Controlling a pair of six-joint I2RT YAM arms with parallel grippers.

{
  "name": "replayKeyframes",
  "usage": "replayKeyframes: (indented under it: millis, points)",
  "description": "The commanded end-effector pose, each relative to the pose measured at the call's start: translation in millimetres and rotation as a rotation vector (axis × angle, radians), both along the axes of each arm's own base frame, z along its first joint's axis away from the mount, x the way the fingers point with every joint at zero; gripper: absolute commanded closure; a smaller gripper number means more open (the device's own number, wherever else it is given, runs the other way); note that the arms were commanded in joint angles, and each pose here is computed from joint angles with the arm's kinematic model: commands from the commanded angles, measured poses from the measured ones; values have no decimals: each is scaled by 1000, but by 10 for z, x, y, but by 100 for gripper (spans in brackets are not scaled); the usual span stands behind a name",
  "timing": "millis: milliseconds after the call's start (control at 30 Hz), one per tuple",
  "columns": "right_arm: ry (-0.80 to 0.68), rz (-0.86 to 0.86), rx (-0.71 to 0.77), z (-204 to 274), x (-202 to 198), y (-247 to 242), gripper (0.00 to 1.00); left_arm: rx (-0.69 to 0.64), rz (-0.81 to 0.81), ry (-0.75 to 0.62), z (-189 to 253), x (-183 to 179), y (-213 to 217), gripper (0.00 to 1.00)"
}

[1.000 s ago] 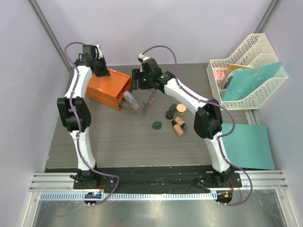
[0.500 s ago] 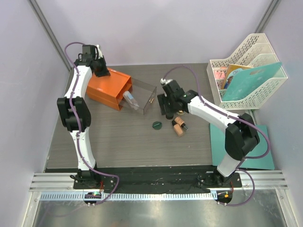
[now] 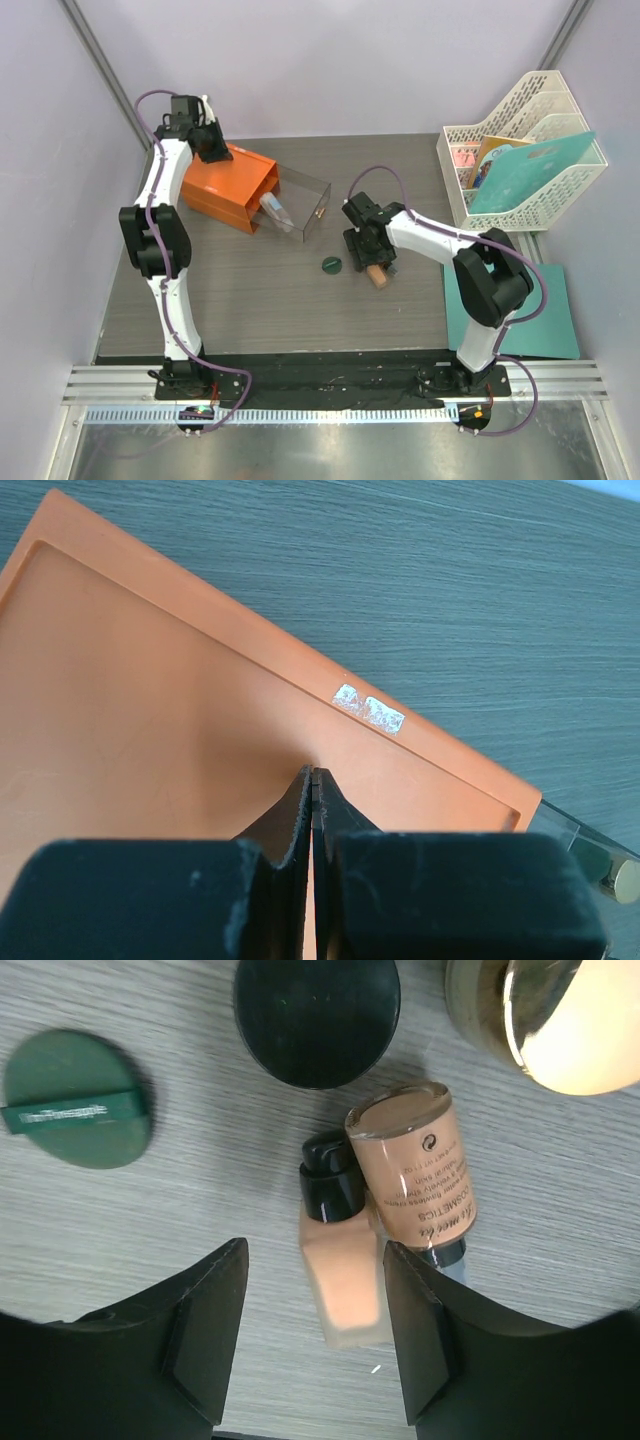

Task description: Organize the makeup

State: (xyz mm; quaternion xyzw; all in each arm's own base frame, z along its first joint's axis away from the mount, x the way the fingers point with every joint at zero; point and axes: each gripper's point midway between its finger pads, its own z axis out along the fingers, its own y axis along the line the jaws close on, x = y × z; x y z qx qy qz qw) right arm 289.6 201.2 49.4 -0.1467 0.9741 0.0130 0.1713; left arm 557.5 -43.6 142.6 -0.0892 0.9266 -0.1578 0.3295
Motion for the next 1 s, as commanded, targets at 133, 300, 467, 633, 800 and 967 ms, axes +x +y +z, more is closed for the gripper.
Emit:
replayKeyframes:
  millis: [133, 300, 467, 633, 800, 967]
  points:
    - [89, -5, -69, -291, -146, -128, 42, 119, -13, 830, -1723, -1638, 233, 100]
    - [74, 13, -56, -241, -136, -109, 84, 118, -11, 833, -1727, -1644, 232, 100]
    - [-8, 9, -11, 48, 20, -20, 99, 120, -12, 832, -1719, -1645, 235, 100]
    - [-160, 16, 88, 620, 334, 192, 99, 124, -13, 837, -1727, -1667, 241, 100]
    - [-297, 14, 225, 1287, 633, 472, 99, 123, -12, 836, -1720, -1675, 240, 100]
    - [-448, 62, 377, 2005, 908, 791, 99, 122, -14, 837, -1722, -1679, 238, 100]
